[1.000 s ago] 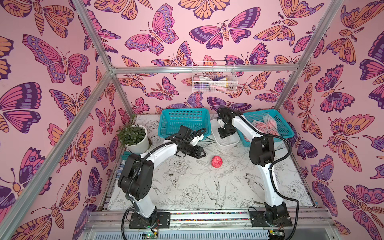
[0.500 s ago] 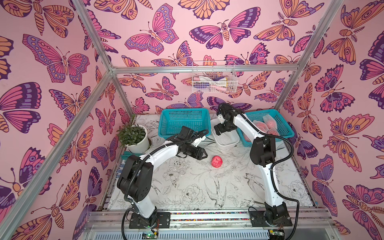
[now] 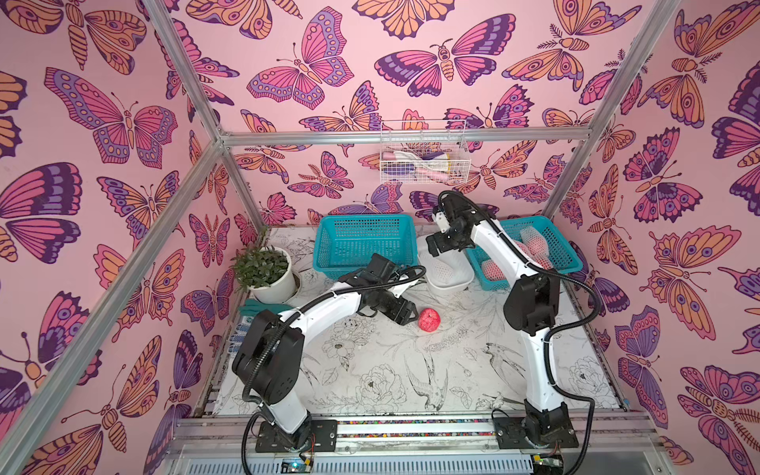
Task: Remove foam nets from apples
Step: Place the foam net into the storage box, then pick up the apple from the center of the board.
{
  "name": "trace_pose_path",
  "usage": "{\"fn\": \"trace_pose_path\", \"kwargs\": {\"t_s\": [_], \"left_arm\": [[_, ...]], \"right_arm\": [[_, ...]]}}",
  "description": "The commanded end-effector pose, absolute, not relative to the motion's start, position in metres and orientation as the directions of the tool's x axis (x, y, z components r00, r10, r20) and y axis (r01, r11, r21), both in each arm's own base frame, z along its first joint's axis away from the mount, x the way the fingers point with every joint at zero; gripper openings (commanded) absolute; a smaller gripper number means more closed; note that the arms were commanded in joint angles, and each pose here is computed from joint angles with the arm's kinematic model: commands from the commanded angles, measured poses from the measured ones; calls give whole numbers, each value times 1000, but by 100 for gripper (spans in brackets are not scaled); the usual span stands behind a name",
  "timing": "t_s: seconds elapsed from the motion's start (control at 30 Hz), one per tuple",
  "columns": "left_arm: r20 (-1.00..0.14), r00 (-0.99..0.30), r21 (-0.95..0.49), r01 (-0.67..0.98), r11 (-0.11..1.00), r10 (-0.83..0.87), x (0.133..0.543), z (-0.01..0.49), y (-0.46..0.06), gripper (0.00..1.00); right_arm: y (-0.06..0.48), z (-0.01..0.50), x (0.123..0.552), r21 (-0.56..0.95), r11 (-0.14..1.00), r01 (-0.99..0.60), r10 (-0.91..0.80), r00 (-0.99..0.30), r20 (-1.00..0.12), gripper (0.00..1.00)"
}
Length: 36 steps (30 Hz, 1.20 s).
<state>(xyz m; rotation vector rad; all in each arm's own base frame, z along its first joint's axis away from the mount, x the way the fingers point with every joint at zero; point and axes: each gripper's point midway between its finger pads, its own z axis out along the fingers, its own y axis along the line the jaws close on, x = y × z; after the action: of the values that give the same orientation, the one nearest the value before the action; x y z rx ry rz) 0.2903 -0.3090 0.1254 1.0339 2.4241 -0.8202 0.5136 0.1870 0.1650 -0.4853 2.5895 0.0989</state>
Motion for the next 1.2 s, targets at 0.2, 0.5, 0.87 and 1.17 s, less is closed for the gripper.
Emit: {"fn": "trace_pose_path", "kwargs": {"t_s": [0.2,0.5,0.87,1.17], "left_arm": [[-501,-541,-236,836,495,675,285,100,-339,100],[-406,-511,-143,854,500,758,298,64,-359,100],[-329,-515,-92,852,515,792,308,33,-364,89],[-325,-507,-82,856,510,799,308,31,-362,69]], "right_arm": [[108,247,451,-11,982,-187,-150,-748,-647,99],[59,237,390,-8,995,-103,-85,-774,-628,99],[47,228,385,21,996,-82,-52,-785,-617,99],[50,219,386,41,996,-85,-43,-796,-603,99]]}}
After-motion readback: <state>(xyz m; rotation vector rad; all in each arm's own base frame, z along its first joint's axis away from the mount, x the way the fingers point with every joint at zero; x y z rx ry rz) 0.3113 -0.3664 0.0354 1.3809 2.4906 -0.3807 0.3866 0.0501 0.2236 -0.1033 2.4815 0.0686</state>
